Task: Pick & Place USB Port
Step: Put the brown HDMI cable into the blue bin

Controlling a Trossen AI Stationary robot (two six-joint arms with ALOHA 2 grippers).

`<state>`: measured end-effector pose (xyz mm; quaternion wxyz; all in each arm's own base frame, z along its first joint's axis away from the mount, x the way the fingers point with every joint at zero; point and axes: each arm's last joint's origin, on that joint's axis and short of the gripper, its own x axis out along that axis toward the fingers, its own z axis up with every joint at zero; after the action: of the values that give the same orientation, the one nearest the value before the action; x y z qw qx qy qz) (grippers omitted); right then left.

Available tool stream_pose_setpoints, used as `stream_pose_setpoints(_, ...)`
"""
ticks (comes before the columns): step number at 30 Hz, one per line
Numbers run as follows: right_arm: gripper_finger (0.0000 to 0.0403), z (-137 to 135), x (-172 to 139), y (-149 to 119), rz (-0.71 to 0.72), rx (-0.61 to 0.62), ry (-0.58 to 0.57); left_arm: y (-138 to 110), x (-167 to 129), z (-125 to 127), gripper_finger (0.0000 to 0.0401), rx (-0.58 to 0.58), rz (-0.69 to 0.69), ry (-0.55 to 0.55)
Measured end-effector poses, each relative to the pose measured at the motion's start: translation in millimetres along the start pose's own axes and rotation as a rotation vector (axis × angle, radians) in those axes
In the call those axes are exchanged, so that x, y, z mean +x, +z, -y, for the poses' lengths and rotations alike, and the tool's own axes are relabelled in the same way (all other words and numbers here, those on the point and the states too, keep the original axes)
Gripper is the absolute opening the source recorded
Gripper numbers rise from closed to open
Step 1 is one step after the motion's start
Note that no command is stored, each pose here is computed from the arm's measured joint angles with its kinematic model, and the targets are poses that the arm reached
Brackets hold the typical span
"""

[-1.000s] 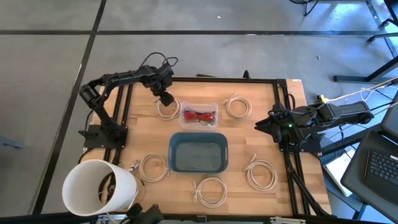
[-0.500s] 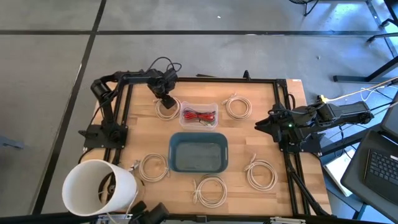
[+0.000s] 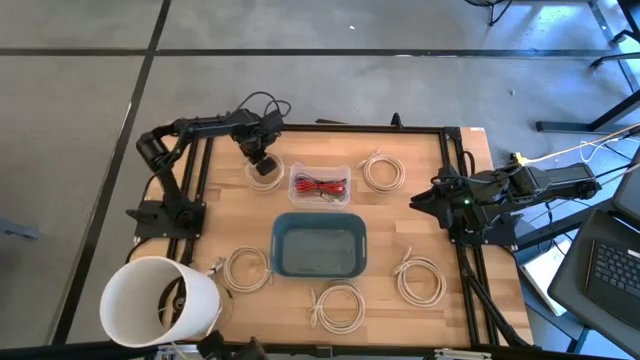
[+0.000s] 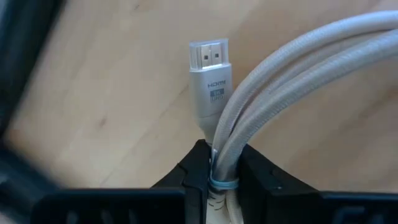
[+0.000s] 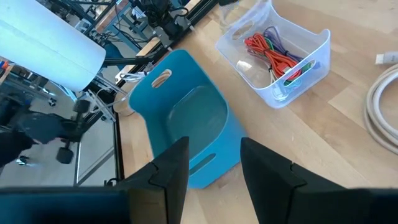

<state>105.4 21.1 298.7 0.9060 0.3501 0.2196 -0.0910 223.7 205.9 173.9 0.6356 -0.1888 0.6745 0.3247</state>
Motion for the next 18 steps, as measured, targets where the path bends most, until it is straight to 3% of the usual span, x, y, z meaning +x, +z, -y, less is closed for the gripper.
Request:
stream_pose_setpoints(3,0.0147,0,0,0,0.0,-0.005,0.0,-13,-19,0,0.0043,0.013,-0.011,0.02)
stream_pose_setpoints(10,0.0147,0,0,0,0.0,-0.004,0.0,-35,-81,6,0.0043,-0.029,0.176,-0.039)
stream_pose_setpoints(14,0.0147,0,0,1,0.02,-0.005,-0.006,-45,-121,14,0.0043,-0.082,0.339,-0.228)
stream_pose_setpoints(18,0.0147,0,0,2,0.038,-0.003,-0.014,-51,-156,37,0.0043,-0.07,0.518,-0.492)
